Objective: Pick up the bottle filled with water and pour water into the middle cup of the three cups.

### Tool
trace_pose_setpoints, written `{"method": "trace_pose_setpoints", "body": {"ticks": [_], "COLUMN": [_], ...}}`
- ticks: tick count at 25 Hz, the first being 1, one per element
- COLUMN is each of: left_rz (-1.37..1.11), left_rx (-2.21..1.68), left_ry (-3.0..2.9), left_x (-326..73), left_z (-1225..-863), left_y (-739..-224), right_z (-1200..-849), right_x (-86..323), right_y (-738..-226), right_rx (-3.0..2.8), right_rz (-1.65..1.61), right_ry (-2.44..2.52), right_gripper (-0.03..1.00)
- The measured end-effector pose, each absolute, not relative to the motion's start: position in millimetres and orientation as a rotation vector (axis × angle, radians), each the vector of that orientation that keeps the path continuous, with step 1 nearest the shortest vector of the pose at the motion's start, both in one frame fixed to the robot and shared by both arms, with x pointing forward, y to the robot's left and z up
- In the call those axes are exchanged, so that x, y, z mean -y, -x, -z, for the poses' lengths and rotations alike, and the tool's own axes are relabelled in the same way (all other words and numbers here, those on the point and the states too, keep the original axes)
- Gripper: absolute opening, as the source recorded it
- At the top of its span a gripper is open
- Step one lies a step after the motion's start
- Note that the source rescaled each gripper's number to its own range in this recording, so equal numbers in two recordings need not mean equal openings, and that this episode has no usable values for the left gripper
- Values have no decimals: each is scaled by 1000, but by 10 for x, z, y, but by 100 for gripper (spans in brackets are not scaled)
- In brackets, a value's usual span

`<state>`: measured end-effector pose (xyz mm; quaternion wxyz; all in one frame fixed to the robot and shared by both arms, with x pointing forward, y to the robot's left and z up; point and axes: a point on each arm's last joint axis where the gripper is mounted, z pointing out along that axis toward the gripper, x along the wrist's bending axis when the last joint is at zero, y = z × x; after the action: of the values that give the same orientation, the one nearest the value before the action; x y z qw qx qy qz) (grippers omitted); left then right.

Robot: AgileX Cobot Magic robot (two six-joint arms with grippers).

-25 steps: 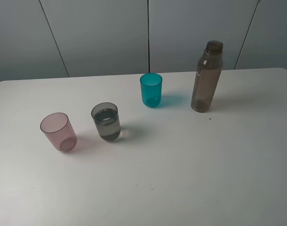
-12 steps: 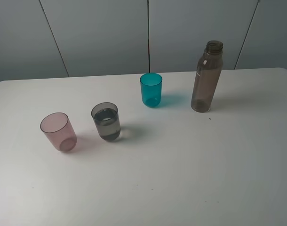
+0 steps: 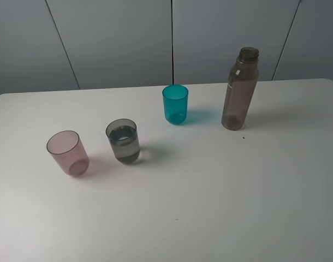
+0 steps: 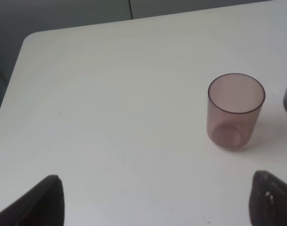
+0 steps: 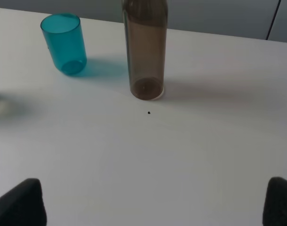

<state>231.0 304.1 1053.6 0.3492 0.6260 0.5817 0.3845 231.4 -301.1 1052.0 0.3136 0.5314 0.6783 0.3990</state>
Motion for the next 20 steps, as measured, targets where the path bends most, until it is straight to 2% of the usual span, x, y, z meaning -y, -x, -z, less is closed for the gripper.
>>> {"method": "trace_pose_setpoints", "body": {"ticks": [20], "left_rz": [-998], "left_rx": [-1506], "left_ry": [-1624], "left_x": [-3041], "left_z": [-10536], "left_y": [-2310], "right_z": [-10523], "right_x": [2999], "right_y": [-2311], "right_rx": [-1612], "right_rz": [-962], "right_ry": [-1537], "right_gripper": [100]}}
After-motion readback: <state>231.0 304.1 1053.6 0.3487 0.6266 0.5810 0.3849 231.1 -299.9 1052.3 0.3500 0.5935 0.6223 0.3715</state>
